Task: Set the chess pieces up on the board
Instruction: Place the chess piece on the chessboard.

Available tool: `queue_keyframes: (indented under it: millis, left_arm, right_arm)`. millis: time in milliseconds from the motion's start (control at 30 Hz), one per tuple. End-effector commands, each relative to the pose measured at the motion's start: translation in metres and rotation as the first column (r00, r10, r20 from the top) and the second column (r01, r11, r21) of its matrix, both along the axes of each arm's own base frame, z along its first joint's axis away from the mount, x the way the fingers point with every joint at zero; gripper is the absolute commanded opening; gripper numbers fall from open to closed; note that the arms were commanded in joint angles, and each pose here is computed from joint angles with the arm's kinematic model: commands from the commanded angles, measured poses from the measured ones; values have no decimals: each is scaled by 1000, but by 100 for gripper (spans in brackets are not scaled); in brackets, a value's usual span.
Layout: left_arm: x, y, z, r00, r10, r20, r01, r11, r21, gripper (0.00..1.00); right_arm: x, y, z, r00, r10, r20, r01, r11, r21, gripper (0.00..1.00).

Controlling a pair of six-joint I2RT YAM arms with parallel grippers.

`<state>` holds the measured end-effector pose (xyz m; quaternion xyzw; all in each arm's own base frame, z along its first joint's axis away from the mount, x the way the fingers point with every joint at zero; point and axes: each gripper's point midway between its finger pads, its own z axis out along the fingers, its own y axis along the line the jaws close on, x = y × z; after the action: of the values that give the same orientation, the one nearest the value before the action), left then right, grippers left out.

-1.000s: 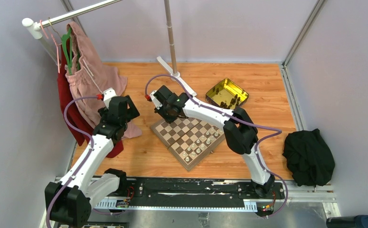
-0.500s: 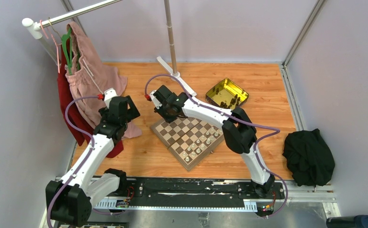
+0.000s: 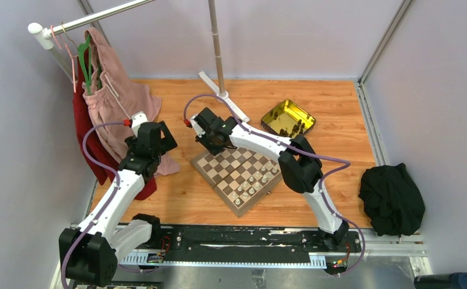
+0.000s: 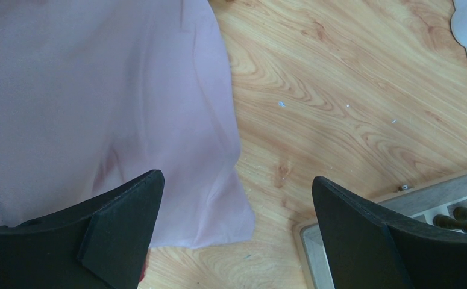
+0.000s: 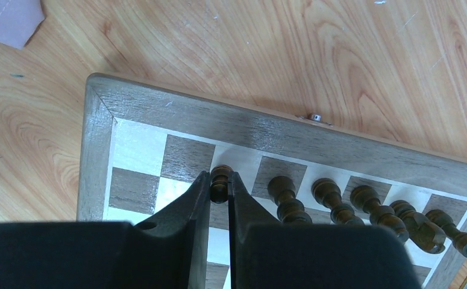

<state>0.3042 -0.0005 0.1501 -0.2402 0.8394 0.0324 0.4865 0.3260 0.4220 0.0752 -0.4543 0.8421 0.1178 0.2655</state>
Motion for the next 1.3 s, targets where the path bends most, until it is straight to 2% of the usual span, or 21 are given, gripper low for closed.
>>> queue_keyframes:
  millis: [0, 633, 1267]
  left_arm:
    - [1, 3, -7, 1000, 0, -9, 1, 1000, 8, 100]
    - [5, 5, -13, 1000, 2, -18, -2, 1000, 1, 100]
    - [4, 4, -13, 1000, 0, -19, 0, 1000, -6, 100]
  right_arm:
    - [10, -4, 0, 1000, -5, 6, 5, 1000, -17, 0]
    - [15, -7, -6, 1000, -13, -13, 13, 1000, -11, 0]
    - [3, -11, 16, 1000, -9, -7, 9, 1000, 27, 0]
